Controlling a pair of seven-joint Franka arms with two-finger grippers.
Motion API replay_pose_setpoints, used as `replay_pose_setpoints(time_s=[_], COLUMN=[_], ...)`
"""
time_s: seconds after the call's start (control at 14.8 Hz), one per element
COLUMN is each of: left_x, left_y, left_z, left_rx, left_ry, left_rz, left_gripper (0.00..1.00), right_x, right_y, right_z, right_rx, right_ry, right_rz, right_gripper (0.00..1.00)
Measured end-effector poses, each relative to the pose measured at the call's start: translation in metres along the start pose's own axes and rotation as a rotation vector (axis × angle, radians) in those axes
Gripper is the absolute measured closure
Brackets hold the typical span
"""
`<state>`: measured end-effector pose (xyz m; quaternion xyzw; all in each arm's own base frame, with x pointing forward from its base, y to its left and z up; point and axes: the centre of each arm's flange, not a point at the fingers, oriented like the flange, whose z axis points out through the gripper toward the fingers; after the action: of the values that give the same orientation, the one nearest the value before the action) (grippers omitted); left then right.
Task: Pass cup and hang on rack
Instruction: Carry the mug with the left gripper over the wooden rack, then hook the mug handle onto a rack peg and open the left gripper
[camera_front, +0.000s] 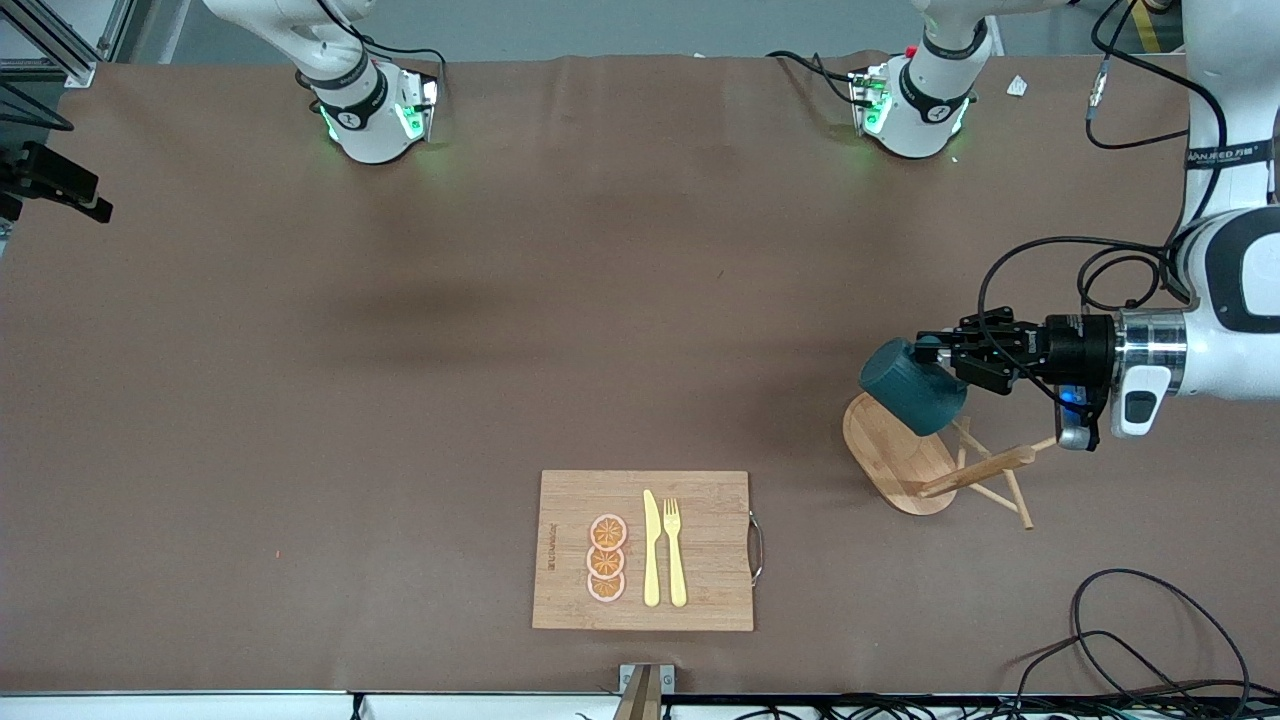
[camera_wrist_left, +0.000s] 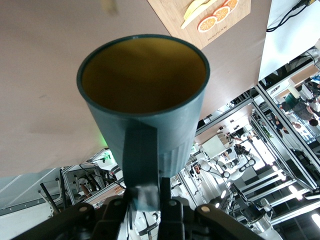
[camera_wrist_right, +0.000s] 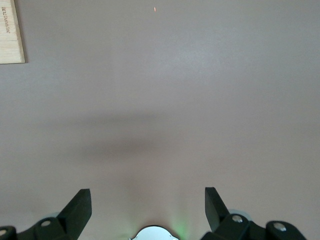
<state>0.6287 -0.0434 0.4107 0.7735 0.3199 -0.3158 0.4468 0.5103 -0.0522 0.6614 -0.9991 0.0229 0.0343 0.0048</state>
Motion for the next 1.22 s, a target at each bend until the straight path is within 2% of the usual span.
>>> replay_pose_setpoints(time_s=[0.41, 1.22], left_x=[0.024, 0.057], left_y=[-0.024, -0.060], left_z=[-0.018, -0.063], left_rx=[-0.021, -0.100], left_ry=[-0.027, 0.001], left_rz=[0.039, 0.143], left_gripper=[0.79, 0.79], right_x=[0.000, 0.000], right_y=[0.000, -0.002], right_z=[0.000, 0.000], right_rx=[0.000, 0.000], right_ry=[0.000, 0.001], right_rz=[-0.001, -0.004], right_gripper=[0.00, 0.00])
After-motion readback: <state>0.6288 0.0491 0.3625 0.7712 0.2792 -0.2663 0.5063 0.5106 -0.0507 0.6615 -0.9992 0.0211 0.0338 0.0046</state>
